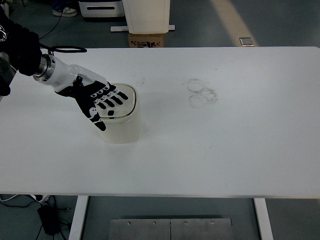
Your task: Close trash bin
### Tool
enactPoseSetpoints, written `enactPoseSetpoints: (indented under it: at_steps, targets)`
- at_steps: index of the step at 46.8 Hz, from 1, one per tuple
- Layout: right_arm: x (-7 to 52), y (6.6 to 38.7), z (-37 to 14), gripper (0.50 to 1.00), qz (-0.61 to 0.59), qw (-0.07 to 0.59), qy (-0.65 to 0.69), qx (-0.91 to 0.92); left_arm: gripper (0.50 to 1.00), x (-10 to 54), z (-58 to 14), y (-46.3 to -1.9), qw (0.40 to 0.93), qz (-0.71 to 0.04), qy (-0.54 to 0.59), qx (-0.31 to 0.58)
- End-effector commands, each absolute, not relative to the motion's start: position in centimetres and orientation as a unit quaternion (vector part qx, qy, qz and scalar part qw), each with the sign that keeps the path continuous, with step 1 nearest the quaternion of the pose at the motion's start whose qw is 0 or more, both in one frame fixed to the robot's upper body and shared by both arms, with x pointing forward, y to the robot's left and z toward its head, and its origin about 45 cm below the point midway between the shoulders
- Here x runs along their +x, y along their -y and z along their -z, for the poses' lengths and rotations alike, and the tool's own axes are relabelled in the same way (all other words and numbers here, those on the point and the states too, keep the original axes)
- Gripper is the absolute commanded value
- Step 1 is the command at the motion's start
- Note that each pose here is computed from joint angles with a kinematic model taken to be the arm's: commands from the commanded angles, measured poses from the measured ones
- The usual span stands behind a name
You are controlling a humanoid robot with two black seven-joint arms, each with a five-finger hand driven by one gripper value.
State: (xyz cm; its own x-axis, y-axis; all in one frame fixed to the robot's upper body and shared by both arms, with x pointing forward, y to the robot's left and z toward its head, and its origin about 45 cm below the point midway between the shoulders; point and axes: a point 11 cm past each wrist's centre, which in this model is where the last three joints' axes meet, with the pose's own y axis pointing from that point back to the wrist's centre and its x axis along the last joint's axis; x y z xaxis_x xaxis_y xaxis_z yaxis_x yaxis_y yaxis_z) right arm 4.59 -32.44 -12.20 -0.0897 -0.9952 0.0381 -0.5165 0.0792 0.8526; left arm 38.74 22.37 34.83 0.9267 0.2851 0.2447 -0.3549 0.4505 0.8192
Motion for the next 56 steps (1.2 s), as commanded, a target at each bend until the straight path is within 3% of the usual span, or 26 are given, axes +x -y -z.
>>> enactPoseSetpoints:
  at_steps: [1,56]
  targets:
    - [4.59,32.44,12.2,0.991,0.35,0.342,0.65,0.581,1.0,38.7,-34.69,-22.41,0.851,-0.188,0.034,0.49]
    - [4.59,32.43,12.2,0.991,0.349,0.342,0.65,0.582,1.0,38.62,-34.23,-22.71,0.851,-0.189,0.027,0.49]
